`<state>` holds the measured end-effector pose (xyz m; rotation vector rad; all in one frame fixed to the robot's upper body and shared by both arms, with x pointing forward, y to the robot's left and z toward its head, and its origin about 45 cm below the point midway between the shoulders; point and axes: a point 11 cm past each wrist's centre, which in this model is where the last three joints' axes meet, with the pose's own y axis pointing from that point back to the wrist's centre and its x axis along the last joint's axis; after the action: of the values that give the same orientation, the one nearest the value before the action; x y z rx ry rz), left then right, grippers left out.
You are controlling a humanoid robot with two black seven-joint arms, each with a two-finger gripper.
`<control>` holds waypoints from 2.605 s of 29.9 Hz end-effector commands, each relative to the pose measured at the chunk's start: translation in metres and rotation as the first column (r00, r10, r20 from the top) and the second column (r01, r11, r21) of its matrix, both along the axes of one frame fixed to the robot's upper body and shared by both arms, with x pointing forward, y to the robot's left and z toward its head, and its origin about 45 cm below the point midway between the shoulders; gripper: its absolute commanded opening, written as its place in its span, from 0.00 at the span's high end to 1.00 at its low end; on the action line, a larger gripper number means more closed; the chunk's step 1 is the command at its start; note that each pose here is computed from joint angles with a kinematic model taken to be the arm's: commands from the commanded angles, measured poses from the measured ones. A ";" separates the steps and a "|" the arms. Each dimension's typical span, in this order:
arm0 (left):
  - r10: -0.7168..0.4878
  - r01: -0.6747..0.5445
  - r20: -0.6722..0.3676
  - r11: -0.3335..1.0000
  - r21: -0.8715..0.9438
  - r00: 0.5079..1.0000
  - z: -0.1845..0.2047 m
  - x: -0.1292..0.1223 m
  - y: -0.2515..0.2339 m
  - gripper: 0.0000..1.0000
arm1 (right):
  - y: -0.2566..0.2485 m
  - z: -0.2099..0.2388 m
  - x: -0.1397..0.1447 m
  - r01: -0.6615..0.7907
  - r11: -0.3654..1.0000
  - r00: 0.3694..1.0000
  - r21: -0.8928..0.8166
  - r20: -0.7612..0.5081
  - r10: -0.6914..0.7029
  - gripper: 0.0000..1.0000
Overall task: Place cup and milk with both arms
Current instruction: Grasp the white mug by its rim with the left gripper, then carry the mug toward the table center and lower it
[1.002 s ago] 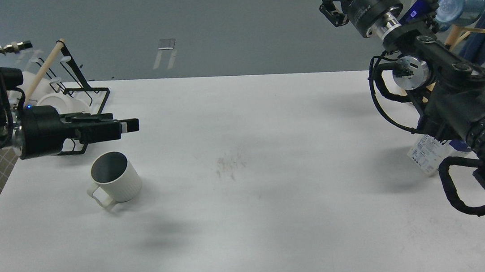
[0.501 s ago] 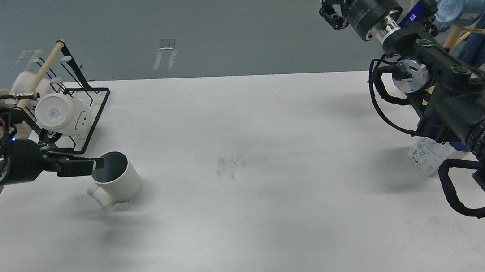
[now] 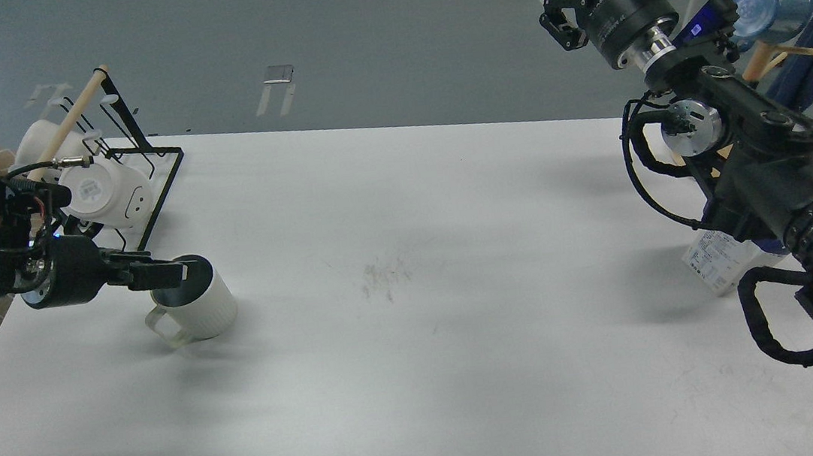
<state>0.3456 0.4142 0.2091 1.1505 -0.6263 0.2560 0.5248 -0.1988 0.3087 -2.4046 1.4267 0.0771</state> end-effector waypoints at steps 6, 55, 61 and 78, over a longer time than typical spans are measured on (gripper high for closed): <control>0.029 -0.029 -0.010 1.000 0.007 1.000 -0.007 0.002 0.007 0.02 | 0.000 -0.003 -0.001 0.000 1.000 1.000 0.001 -0.006 0.000 0.00; -0.425 0.463 0.256 0.880 -0.109 0.868 0.097 0.019 -0.175 1.00 | 0.011 0.041 0.009 -0.014 1.000 0.997 -0.001 0.071 0.014 0.00; -0.483 0.527 0.269 0.842 -0.118 0.833 0.076 0.030 -0.237 1.00 | 0.019 0.059 0.012 -0.027 1.000 0.994 -0.001 0.101 0.027 0.00; -0.563 0.565 0.154 0.824 0.041 0.812 0.007 0.045 -0.280 1.00 | 0.017 0.050 0.010 -0.026 1.000 0.996 -0.002 0.087 0.026 0.00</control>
<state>0.3846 0.1386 0.2217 0.8748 -1.0931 -0.1752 0.5351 -0.1815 0.3589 -2.3964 1.3578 -0.0219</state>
